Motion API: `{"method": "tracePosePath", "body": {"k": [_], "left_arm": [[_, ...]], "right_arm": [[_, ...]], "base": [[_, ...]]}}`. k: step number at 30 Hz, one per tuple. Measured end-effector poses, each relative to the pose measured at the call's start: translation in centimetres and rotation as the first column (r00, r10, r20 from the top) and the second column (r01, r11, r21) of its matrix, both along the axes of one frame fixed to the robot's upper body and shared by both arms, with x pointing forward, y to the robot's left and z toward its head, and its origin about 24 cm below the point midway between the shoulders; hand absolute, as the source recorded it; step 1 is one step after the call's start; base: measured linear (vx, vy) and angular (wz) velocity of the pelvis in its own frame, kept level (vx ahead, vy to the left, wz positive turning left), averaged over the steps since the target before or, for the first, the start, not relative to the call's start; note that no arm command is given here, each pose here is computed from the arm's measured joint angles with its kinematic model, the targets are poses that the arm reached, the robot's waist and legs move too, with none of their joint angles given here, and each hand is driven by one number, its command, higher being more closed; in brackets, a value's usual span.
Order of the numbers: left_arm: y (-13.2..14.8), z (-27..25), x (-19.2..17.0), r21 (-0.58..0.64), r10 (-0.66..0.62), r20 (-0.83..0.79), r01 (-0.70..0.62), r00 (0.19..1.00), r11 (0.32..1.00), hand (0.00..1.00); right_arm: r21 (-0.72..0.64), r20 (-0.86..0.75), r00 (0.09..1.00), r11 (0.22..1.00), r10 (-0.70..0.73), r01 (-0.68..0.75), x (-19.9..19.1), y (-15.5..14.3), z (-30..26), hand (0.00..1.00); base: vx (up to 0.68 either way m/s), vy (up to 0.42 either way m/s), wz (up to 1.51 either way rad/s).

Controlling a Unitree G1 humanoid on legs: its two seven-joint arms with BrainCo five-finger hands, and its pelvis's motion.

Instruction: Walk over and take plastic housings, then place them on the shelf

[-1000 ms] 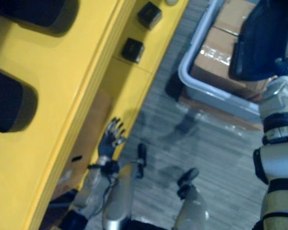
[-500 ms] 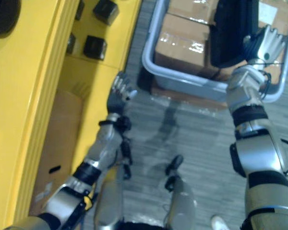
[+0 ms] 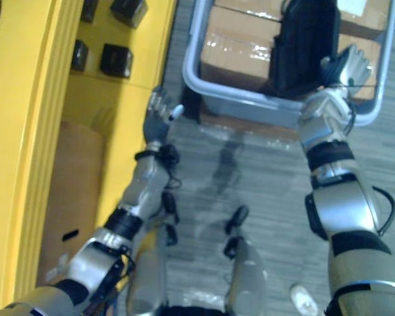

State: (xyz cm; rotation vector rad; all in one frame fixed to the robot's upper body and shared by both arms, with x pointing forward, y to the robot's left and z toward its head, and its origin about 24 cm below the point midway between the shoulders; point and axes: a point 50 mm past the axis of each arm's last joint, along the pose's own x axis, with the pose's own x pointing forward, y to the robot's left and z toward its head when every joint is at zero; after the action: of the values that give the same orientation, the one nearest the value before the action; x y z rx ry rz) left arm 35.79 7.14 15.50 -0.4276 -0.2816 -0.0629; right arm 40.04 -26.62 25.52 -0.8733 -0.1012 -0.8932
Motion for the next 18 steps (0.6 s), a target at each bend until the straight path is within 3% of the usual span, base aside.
{"method": "tracePosePath", "body": {"k": [4,9,18], "left_arm": [[-0.3,-1.8,-0.5,-0.040,-0.046,-0.063,0.044,0.997,0.998,0.00],[-1.3,-2.3,-0.6,-0.183,-0.149,-0.111,0.127,0.983,0.975,0.00],[-1.3,0.3,1.7,-0.198,-0.151,-0.114,0.126,0.982,0.972,0.00]], "right_arm": [[-0.017,0.076,0.997,1.000,-0.017,0.018,-0.1,0.3,1.3,1.00],[-0.102,0.155,0.988,0.995,0.002,0.014,-0.2,1.0,2.8,1.00],[-0.236,0.327,0.935,0.970,0.138,-0.061,-0.9,3.8,6.4,1.00]], "base": [[0.01,0.029,0.04],[0.00,0.020,0.03],[-0.02,0.002,-0.10]]}}
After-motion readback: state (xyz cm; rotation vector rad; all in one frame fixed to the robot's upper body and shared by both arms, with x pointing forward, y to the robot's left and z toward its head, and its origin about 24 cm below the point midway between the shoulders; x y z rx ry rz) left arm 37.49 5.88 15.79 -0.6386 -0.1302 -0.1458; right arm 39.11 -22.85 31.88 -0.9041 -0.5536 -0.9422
